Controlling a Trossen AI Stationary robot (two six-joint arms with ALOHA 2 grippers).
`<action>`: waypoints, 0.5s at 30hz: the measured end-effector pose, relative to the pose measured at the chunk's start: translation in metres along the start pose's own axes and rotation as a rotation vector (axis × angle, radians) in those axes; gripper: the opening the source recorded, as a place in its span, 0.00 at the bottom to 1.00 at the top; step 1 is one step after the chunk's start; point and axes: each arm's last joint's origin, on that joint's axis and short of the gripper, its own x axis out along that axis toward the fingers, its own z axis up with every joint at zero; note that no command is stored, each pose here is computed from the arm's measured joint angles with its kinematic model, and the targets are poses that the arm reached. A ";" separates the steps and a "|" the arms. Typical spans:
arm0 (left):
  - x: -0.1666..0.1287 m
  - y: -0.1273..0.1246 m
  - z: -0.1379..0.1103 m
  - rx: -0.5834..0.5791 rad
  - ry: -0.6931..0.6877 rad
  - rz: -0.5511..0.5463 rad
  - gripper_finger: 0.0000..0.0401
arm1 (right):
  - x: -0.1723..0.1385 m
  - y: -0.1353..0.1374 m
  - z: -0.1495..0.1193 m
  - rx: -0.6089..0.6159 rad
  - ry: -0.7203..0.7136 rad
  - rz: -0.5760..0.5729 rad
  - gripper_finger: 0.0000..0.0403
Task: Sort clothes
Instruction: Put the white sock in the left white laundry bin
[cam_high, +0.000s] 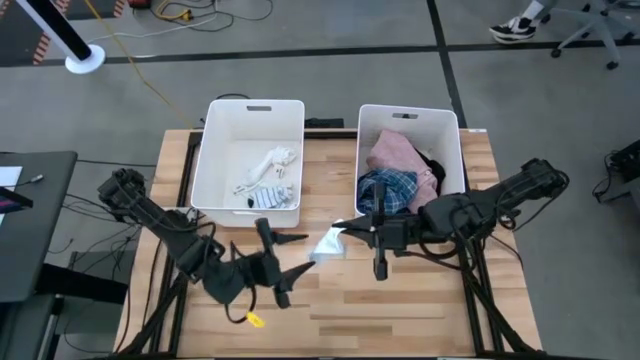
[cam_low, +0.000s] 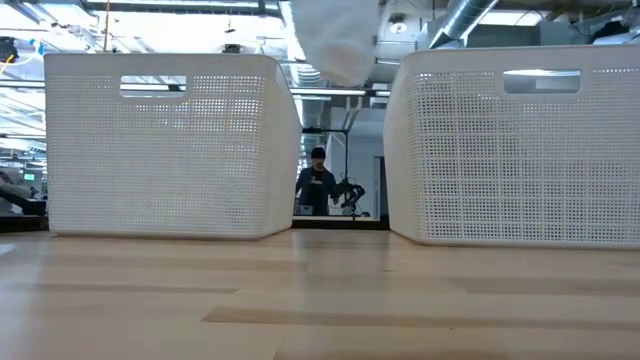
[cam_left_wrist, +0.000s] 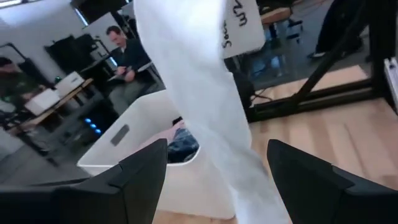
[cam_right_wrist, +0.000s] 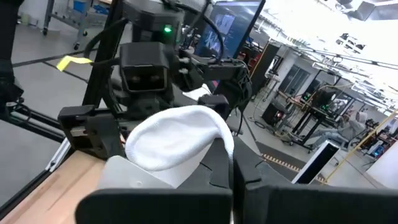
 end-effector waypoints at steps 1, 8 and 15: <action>0.003 0.002 0.000 -0.013 -0.004 -0.007 0.68 | 0.000 -0.001 0.001 -0.003 0.001 0.000 0.00; 0.031 0.017 -0.003 -0.089 -0.004 -0.040 0.68 | -0.001 -0.004 0.006 -0.025 -0.007 -0.004 0.00; 0.052 0.021 -0.008 -0.133 -0.014 -0.110 0.68 | -0.001 -0.003 0.005 -0.032 0.005 0.003 0.00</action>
